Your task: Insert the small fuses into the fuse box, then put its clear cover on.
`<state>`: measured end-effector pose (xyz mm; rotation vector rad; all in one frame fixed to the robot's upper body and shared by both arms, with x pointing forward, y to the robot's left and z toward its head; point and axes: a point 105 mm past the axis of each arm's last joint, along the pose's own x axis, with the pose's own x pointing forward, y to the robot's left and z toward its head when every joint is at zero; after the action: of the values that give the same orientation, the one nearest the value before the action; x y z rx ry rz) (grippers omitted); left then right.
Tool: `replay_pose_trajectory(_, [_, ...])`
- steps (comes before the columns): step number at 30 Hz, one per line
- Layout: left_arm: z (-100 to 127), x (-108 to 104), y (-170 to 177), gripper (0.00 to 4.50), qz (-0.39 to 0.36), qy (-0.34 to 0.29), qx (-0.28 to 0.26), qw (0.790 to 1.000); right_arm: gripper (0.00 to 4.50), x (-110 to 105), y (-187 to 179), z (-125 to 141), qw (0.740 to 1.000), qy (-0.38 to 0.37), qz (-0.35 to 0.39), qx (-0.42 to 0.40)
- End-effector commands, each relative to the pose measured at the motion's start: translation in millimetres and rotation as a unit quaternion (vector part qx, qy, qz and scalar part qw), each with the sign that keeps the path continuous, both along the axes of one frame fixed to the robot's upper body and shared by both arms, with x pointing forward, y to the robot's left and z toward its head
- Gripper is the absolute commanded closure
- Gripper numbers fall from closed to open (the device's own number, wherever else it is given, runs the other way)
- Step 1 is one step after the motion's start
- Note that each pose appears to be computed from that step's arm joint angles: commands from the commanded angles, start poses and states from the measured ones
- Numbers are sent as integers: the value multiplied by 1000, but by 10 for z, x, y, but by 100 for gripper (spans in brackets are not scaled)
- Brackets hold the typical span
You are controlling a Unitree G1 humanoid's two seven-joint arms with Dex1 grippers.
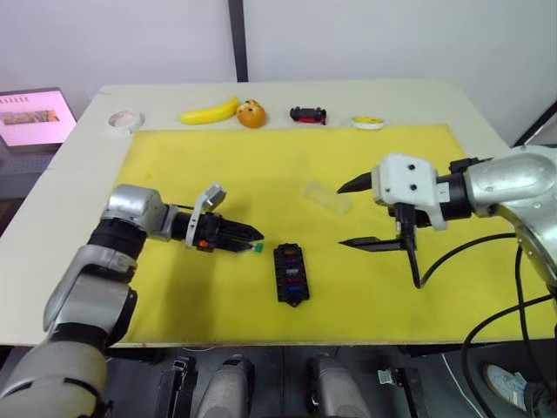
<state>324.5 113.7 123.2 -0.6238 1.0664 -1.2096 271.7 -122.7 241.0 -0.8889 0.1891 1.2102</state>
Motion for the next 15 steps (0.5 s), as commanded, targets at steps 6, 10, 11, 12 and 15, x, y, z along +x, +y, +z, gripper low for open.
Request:
replay_pose_trajectory(6, [-70, 7, -172, 0, -15, 2, -7, 1000, 4, -67, 56, 125, 1000, -28, 11, 4])
replay_pose_trajectory(10, [-87, 24, -199, 0, -12, 4, -10, 1000, 4, -74, 56, 117, 1000, -28, 9, 4])
replay_pose_trajectory(11, [-91, 20, -208, 0, -14, 4, -10, 1000, 4, -77, 56, 115, 1000, -27, 8, 4])
replay_pose_trajectory(12, [-94, 16, -213, 0, -15, 4, -10, 1000, 4, -78, 57, 114, 1000, -27, 8, 4])
replay_pose_trajectory(15, [-108, 9, -217, 0, -16, 5, -11, 1000, 4, -79, 57, 112, 1000, -27, 7, 4])
